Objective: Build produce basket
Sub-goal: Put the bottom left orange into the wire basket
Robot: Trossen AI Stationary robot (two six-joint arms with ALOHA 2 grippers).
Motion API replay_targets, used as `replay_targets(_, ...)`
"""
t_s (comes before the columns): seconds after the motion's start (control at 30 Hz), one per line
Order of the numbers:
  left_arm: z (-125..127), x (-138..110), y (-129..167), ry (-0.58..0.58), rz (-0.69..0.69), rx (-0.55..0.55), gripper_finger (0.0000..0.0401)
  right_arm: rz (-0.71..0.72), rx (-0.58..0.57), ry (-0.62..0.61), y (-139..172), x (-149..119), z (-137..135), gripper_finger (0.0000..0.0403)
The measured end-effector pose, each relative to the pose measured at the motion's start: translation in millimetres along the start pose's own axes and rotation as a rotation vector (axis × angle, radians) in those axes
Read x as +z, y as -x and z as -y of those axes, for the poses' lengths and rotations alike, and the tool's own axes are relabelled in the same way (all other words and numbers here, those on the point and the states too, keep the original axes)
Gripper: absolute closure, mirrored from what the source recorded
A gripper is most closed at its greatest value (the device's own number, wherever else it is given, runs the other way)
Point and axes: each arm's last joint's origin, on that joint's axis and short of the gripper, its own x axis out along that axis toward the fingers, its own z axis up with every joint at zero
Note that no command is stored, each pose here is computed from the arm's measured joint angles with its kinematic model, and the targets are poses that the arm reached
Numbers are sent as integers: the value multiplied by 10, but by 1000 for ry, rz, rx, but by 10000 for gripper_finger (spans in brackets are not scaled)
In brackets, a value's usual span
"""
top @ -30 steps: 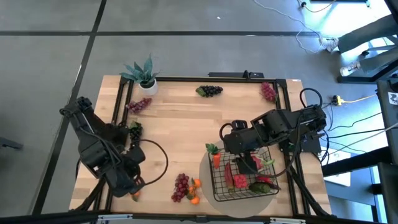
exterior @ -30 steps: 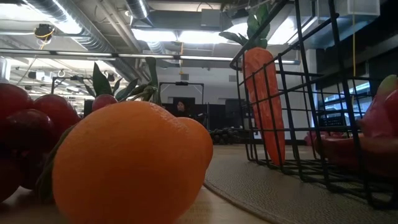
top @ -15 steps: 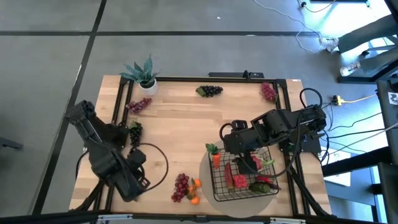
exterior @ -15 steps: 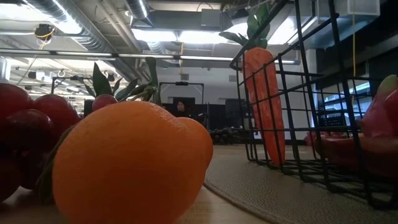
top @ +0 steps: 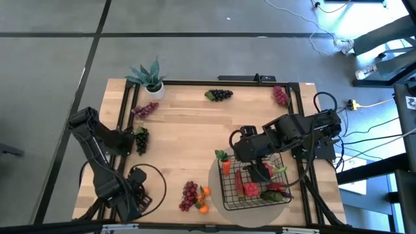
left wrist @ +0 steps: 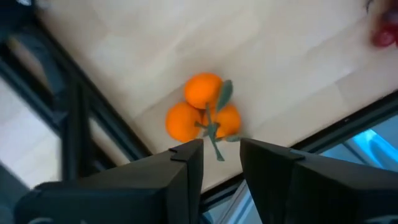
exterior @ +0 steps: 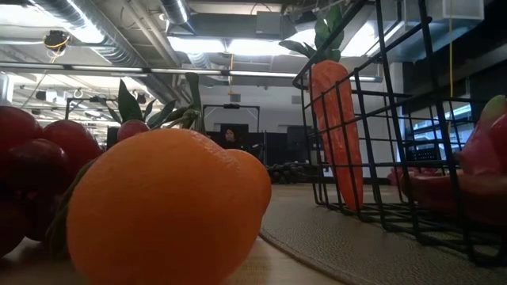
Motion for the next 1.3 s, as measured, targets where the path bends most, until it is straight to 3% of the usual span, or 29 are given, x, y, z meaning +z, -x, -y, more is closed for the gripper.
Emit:
replay_targets(0.2, -2, -78, -277, 29, -34, -62, 307, 7, 5, -12, 16, -3, 0, 104)
replay_targets(0.5, -119, -61, -527, 59, -71, 22, 307, 7, 6, -35, 19, -4, 0, 104)
replay_targets(0.7, -124, -69, -659, 70, -95, -14, 307, 1, 32, -37, 19, -5, -7, 104)
replay_targets(1.3, -101, -109, -812, 81, -103, 13, 307, 9, 34, -37, 19, 2, -10, 104)
